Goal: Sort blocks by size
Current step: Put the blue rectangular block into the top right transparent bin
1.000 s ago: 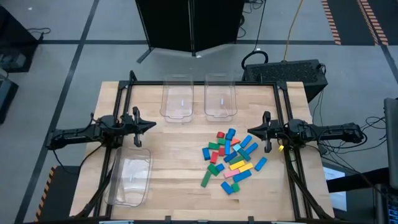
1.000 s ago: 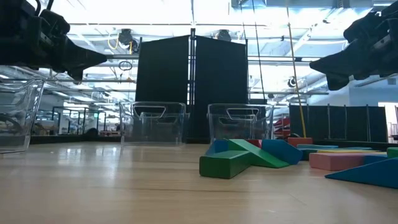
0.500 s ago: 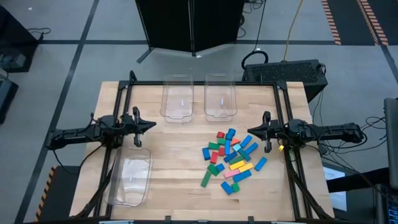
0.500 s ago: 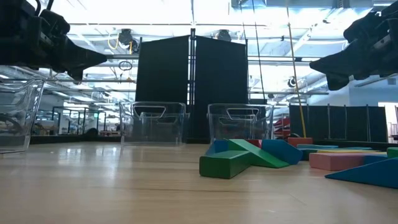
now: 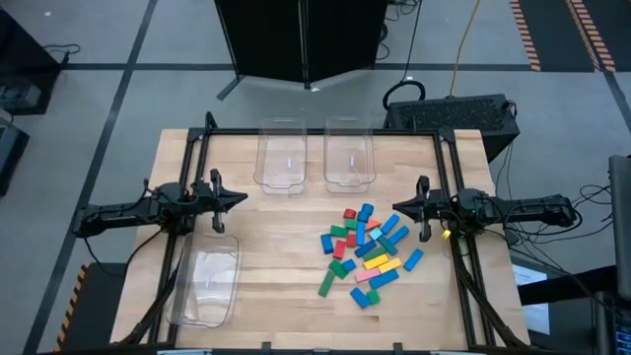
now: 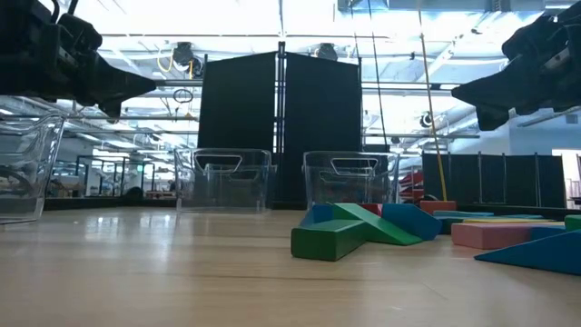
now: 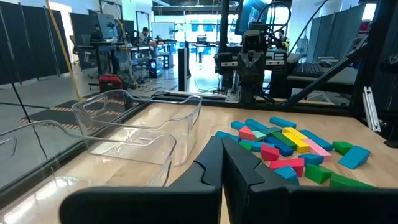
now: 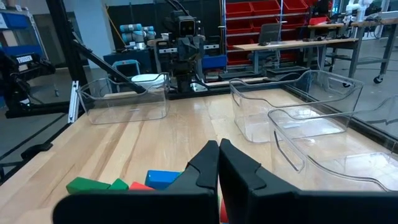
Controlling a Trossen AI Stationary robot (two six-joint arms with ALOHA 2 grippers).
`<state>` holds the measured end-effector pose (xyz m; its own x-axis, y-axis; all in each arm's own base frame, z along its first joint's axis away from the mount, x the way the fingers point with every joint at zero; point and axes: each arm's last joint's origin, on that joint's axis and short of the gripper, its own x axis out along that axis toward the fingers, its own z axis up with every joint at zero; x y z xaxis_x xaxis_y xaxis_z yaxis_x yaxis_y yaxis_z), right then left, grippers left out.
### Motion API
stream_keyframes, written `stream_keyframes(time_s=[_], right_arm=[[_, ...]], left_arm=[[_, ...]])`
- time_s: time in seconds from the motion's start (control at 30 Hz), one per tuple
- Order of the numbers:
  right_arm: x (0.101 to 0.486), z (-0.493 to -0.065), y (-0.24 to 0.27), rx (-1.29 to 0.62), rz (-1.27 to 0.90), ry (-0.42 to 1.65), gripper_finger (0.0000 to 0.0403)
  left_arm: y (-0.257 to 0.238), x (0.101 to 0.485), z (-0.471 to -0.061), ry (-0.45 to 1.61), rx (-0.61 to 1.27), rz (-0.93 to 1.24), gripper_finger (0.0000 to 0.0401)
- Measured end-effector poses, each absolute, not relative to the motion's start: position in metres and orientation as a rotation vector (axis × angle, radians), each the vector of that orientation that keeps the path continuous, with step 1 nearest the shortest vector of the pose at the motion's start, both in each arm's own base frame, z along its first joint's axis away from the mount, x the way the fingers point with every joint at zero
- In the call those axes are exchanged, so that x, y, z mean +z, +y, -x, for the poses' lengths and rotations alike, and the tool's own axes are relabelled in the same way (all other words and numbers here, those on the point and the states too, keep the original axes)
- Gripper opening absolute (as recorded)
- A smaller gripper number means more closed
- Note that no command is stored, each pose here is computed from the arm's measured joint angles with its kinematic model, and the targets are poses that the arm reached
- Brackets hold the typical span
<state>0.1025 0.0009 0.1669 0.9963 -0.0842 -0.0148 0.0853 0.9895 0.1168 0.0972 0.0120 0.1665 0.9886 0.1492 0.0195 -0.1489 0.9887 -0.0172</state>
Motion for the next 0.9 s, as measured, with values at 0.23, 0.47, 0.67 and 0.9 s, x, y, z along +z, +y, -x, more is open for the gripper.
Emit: stream_keyframes(time_s=[0.23,0.47,0.67,0.9], right_arm=[[0.173,-0.102,0.001,-0.081,-0.123,-0.053,0.0006],[0.177,-0.102,-0.002,-0.175,-0.105,-0.097,0.0006],[0.178,-0.101,-0.005,-0.271,-0.154,-0.117,0.0006],[0.178,-0.101,-0.005,-0.282,-0.155,-0.118,0.0007]], left_arm=[[0.012,0.167,-0.097,-0.023,0.15,0.017,0.0],[0.012,0.167,-0.097,-0.024,0.153,0.018,0.0],[0.012,0.167,-0.097,-0.028,0.154,0.018,0.0],[0.012,0.17,-0.097,-0.059,0.157,0.017,0.0]])
